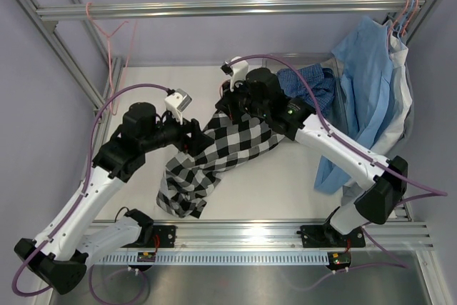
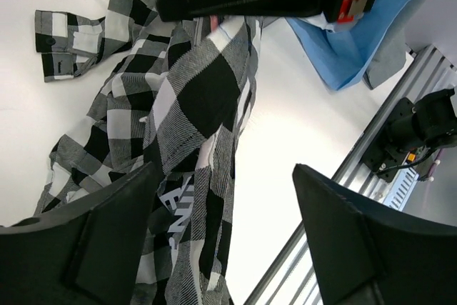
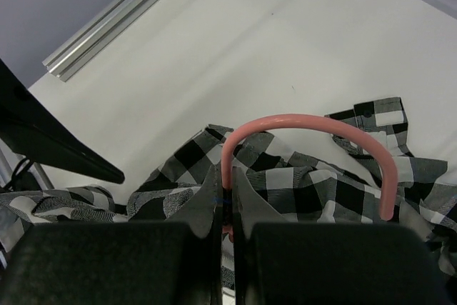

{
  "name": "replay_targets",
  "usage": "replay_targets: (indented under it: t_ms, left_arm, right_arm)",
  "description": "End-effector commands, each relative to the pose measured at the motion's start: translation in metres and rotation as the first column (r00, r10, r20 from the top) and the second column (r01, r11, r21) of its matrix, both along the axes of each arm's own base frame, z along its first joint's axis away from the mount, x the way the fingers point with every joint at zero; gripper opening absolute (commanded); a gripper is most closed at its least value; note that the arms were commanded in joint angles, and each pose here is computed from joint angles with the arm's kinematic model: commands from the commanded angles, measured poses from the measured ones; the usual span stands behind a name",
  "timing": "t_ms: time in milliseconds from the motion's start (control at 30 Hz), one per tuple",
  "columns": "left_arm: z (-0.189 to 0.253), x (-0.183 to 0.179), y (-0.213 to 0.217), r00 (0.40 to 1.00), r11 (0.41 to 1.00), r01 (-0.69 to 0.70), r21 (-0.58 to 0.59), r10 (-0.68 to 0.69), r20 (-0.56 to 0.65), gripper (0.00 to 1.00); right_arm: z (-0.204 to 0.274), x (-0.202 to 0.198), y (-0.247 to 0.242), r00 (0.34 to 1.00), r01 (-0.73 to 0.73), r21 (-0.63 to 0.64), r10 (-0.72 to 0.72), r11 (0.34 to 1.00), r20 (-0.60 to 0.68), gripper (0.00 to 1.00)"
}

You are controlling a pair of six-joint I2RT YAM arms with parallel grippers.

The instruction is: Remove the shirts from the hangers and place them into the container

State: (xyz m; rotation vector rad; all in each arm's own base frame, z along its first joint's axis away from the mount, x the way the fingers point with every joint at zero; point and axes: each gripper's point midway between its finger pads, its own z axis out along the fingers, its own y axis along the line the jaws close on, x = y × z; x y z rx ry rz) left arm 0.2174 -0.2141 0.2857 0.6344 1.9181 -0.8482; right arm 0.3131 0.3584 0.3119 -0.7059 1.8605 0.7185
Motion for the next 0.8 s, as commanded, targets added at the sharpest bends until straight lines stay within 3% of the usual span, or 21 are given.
replay_targets:
  t_ms: [0, 200, 400, 533, 567, 667, 700, 767]
  left_arm:
    - [0.037, 0.011, -0.004, 0.995, 0.998, -0.024, -0.060, 0.029, 0.091, 0.86]
    - [0.046, 0.025, -0.014, 0.995, 0.997, -0.017, -0.069, 0.024, 0.092, 0.79]
    - [0.045, 0.042, -0.027, 0.998, 0.997, -0.014, -0.082, 0.018, 0.058, 0.61]
    - [0.051, 0.048, -0.030, 0.997, 0.995, -0.022, -0.102, 0.029, 0.068, 0.41]
    - [0.053, 0.048, -0.031, 0.997, 0.994, -0.022, -0.111, 0.030, 0.068, 0.30]
    - [0.055, 0.049, -0.030, 0.996, 0.993, -0.030, -0.115, 0.039, 0.079, 0.17]
    - [0.053, 0.049, -0.028, 0.996, 0.993, -0.037, -0.109, 0.045, 0.078, 0.08]
    - [0.055, 0.048, -0.025, 0.994, 0.994, -0.044, -0.098, 0.053, 0.091, 0.03]
  right_arm:
    - [0.051, -0.005, -0.001, 0.989, -0.019, 0.110, 0.002, 0.994, 0.147, 0.00]
    - [0.045, -0.012, -0.001, 0.988, -0.046, 0.105, 0.030, 0.993, 0.149, 0.00]
    - [0.043, -0.015, 0.000, 0.988, -0.055, 0.098, 0.041, 0.994, 0.146, 0.00]
    - [0.038, -0.015, 0.001, 0.990, -0.054, 0.087, 0.041, 0.995, 0.138, 0.00]
    - [0.037, -0.015, 0.001, 0.990, -0.052, 0.082, 0.041, 0.995, 0.135, 0.00]
    - [0.030, -0.012, -0.001, 0.991, -0.035, 0.072, 0.026, 0.997, 0.130, 0.00]
    - [0.025, -0.011, -0.001, 0.992, -0.026, 0.063, 0.018, 0.998, 0.124, 0.00]
    - [0.020, -0.008, -0.003, 0.993, -0.011, 0.052, 0.005, 0.999, 0.121, 0.00]
